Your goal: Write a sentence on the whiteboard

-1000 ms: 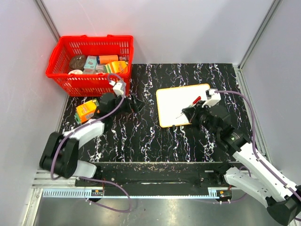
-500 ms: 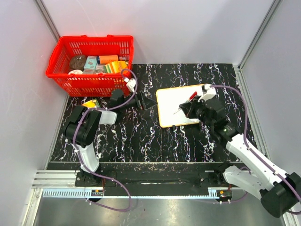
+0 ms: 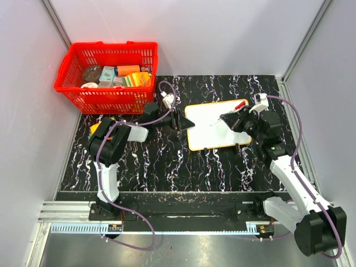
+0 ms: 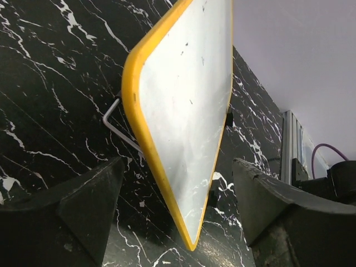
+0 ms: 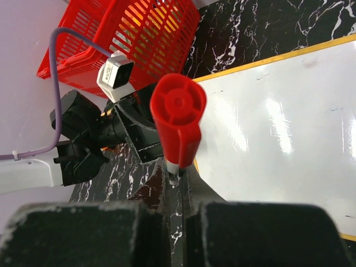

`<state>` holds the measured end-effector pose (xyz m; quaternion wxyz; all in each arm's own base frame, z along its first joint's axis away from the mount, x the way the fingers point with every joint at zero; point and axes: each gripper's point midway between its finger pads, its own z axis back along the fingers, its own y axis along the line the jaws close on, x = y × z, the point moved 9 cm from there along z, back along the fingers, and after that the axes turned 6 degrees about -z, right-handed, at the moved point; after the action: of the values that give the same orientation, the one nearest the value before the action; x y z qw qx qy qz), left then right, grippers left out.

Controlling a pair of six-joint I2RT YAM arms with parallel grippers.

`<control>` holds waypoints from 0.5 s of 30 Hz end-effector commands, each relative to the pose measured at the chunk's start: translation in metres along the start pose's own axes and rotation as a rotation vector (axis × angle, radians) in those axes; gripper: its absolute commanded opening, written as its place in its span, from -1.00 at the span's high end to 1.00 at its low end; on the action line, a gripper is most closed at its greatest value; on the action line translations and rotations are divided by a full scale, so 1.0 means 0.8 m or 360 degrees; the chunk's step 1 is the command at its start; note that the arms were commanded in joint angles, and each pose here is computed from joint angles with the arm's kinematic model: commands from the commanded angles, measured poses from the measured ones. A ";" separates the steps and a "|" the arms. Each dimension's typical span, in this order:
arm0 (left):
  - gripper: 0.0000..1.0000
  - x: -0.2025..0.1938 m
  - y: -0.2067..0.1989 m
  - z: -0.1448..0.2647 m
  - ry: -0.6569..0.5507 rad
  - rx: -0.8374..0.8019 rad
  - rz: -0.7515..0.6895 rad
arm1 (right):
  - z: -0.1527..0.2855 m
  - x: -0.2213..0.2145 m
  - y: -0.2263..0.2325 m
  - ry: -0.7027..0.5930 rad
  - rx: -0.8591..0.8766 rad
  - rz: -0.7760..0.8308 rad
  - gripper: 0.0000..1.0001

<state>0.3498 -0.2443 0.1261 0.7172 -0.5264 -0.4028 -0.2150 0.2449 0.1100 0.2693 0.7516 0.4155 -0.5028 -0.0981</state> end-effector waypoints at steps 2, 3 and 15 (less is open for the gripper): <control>-0.52 0.013 -0.011 -0.012 0.0021 -0.0136 -0.0165 | 0.001 0.009 0.010 -0.0034 0.0118 0.0049 1.00; -0.43 0.013 -0.010 -0.013 0.0024 -0.0148 -0.0168 | 0.001 0.009 0.010 -0.0037 0.0116 0.0063 1.00; 0.77 0.002 -0.001 -0.010 0.0279 -0.0190 -0.0251 | 0.010 0.009 0.005 -0.0059 0.0043 0.0147 1.00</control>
<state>0.3547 -0.2548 0.1199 0.7143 -0.5314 -0.3570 -0.2827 0.2417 0.1087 0.2702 0.7511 0.4124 -0.5096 -0.0780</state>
